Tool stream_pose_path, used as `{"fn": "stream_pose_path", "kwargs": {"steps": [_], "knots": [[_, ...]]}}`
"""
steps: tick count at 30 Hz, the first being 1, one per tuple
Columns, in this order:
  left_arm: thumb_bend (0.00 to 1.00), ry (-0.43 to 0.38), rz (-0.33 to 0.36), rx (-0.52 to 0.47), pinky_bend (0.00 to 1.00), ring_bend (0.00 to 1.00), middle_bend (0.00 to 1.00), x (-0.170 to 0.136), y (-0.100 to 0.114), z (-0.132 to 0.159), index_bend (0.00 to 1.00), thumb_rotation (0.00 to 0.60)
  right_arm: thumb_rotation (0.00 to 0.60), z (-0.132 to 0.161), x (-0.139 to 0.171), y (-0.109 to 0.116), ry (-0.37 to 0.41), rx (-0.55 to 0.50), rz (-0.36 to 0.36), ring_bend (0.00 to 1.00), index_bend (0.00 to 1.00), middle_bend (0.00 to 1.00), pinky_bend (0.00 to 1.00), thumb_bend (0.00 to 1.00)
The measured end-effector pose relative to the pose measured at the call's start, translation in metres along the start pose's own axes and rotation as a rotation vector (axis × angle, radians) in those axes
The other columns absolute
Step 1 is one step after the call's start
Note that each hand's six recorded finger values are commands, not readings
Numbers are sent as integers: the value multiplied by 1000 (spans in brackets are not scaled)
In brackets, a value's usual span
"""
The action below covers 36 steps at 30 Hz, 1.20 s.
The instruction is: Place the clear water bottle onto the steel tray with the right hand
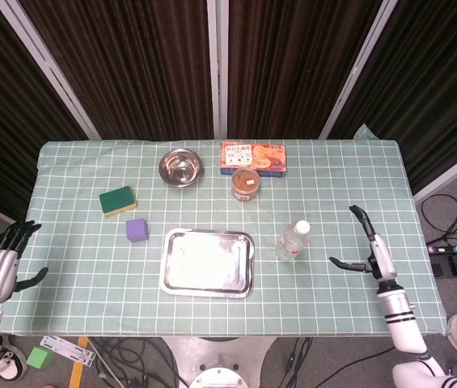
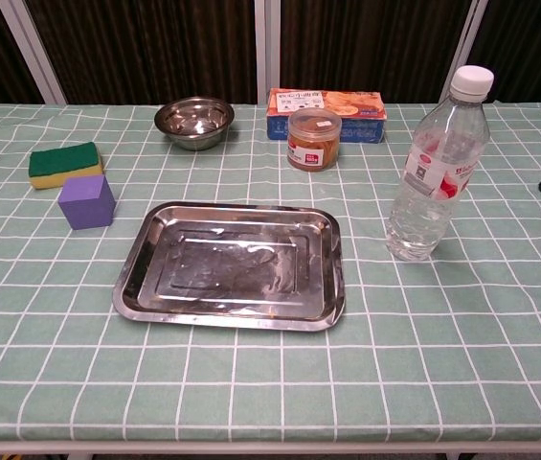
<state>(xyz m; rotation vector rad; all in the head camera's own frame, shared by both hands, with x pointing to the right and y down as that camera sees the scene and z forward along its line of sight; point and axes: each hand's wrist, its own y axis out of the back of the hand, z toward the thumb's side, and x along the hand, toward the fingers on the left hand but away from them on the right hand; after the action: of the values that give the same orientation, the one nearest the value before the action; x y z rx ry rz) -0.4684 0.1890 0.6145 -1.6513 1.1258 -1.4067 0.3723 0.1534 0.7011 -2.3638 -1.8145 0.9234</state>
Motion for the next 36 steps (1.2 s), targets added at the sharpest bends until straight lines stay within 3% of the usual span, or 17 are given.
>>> {"fn": "stream_pose_path", "kwargs": {"steps": [5, 19, 26, 36], "knots": [[249, 2, 2, 6, 192, 109, 207, 0, 2, -2, 185, 600, 600, -17, -16, -35, -30, -51, 57, 0, 0, 44, 0, 0], [249, 10, -1, 17, 192, 109, 207, 3, 2, -7, 185, 600, 600, -10, -44, -79, -26, -37, 178, 0, 0, 56, 0, 0], [249, 24, -5, 21, 192, 110, 207, 3, 1, -12, 185, 600, 600, 0, -57, -106, 2, -39, 212, 12, 12, 151, 31, 0], [249, 30, -10, 18, 192, 110, 207, 4, 0, -15, 185, 600, 600, 2, -72, -126, -3, -12, 223, 286, 540, 453, 326, 24]]}}
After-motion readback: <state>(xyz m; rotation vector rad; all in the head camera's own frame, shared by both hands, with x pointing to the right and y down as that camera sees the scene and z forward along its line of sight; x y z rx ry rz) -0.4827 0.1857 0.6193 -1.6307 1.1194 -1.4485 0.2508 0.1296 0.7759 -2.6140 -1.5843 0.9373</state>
